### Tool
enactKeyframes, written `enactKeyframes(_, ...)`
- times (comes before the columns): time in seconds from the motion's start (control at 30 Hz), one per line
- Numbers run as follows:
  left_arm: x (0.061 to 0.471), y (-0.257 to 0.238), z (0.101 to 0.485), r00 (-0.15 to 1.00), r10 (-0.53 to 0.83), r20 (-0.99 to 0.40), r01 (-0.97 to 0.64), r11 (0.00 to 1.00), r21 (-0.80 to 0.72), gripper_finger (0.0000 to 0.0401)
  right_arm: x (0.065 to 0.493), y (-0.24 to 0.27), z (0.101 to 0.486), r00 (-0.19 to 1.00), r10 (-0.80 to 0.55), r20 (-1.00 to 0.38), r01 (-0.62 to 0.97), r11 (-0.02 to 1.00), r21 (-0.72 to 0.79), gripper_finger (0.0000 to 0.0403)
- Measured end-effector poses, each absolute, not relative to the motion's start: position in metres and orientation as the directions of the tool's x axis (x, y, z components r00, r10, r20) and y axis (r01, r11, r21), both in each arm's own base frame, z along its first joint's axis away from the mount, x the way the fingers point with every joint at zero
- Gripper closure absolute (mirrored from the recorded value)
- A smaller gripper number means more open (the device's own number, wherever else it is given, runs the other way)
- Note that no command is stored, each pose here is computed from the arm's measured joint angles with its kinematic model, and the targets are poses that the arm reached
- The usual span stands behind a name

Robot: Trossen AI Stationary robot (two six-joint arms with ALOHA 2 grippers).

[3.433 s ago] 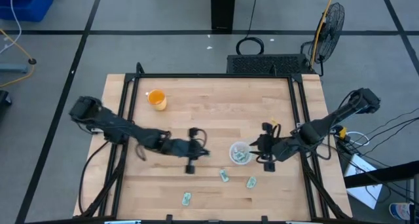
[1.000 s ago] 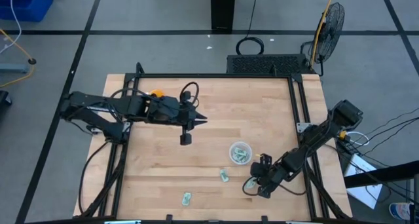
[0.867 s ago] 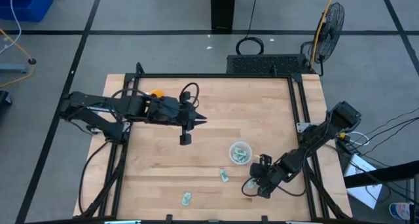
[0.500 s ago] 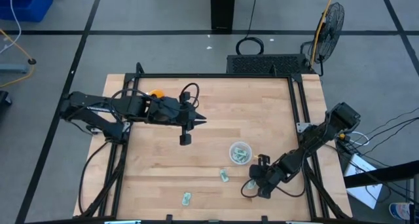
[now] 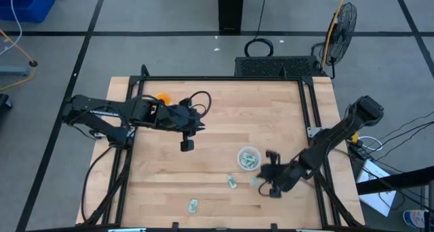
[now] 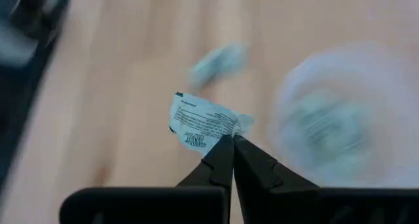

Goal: Pick and place Stevia / Truvia into bins
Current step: Put the stevia packet into the transparent container

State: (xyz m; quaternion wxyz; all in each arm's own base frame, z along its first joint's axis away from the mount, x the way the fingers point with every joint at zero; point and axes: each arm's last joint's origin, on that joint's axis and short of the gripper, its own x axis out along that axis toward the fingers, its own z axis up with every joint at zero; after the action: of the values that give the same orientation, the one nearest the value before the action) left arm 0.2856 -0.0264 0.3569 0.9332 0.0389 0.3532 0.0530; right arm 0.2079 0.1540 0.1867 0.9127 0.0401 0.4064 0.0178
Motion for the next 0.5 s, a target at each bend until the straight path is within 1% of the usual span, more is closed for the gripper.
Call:
enactKeyframes(0.1, 0.283, -0.026, 0.355, 0.722, 0.129, -0.679, -0.086, 0.992, 0.096, 0.0343, 0.212, 0.134, 0.2, 0.735, -0.089, -0.672, 0.067, 0.996, -0.059, 0.0402)
enactKeyframes(0.17, 0.283, -0.026, 0.354, 0.718, 0.13, -0.684, -0.099, 0.992, 0.084, 0.0343, 0.216, 0.12, 0.205, 0.746, -0.177, -0.642, 0.104, 0.983, -0.15, 0.0402)
enactKeyframes(0.23, 0.283, -0.026, 0.354, 0.714, 0.13, -0.688, -0.109, 0.991, 0.074, 0.0343, 0.222, 0.106, 0.207, 0.735, -0.231, -0.638, 0.127, 0.971, -0.204, 0.0402)
enactKeyframes(0.37, 0.281, -0.027, 0.352, 0.696, 0.127, -0.707, -0.125, 0.991, 0.055, 0.0343, 0.23, 0.084, 0.197, 0.648, -0.221, -0.728, 0.113, 0.974, -0.195, 0.0402)
enactKeyframes(0.5, 0.279, -0.03, 0.351, 0.685, 0.122, -0.718, -0.138, 0.99, 0.037, 0.0343, 0.235, 0.074, 0.189, 0.593, -0.142, -0.792, 0.067, 0.99, -0.128, 0.0402)
